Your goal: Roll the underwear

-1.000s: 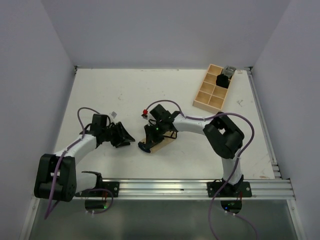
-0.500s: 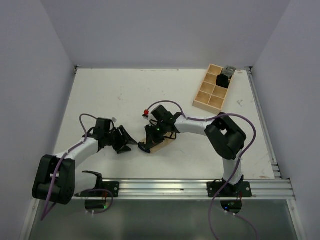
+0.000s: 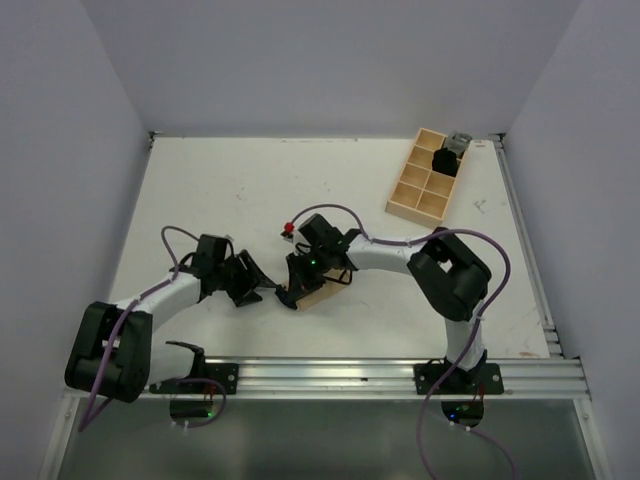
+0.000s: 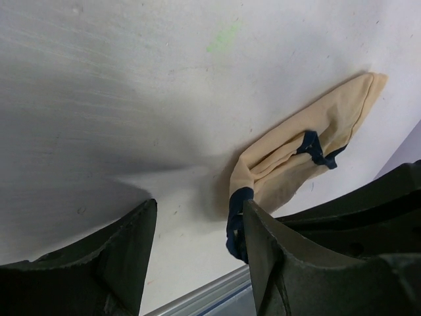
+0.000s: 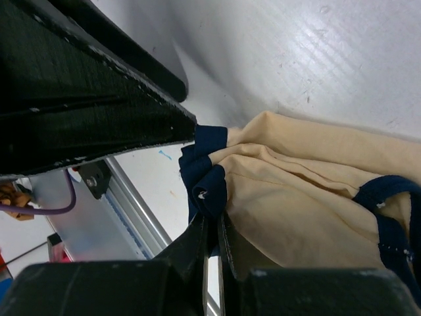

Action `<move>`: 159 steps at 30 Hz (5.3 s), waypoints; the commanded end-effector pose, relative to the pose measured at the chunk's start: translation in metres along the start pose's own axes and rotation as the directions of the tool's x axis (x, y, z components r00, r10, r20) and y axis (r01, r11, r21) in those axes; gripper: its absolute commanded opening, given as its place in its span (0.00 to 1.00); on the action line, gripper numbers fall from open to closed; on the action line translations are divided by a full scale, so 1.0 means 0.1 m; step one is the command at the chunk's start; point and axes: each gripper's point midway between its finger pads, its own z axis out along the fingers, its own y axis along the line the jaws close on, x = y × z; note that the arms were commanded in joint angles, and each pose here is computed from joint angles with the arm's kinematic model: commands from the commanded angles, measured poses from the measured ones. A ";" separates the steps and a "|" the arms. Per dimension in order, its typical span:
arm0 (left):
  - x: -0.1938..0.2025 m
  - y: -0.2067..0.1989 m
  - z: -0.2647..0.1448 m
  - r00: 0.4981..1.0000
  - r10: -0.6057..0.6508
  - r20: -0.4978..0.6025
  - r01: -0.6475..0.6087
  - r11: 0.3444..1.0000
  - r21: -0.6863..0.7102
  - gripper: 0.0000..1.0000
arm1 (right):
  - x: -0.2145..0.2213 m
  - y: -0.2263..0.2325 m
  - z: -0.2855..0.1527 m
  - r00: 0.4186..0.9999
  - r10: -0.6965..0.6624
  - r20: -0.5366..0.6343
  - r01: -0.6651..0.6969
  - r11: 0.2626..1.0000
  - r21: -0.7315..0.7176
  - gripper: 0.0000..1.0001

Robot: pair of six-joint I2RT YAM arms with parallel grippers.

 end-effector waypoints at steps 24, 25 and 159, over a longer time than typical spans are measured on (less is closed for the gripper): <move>-0.34 -0.04 -0.31 0.985 0.145 0.088 -0.135 0.984 -0.115 0.54 | 0.12 -0.14 -0.31 0.976 -0.218 -0.023 0.206 0.878 0.432 0.32; -0.39 0.00 -0.34 0.987 0.127 0.096 -0.116 0.986 -0.119 0.54 | 0.13 -0.12 -0.30 0.974 -0.226 -0.026 0.214 0.873 0.438 0.33; 0.11 -0.21 -0.12 0.979 0.144 -0.145 -0.114 0.974 0.197 0.52 | 0.07 0.10 0.20 0.999 0.049 0.001 -0.047 0.973 -0.227 0.00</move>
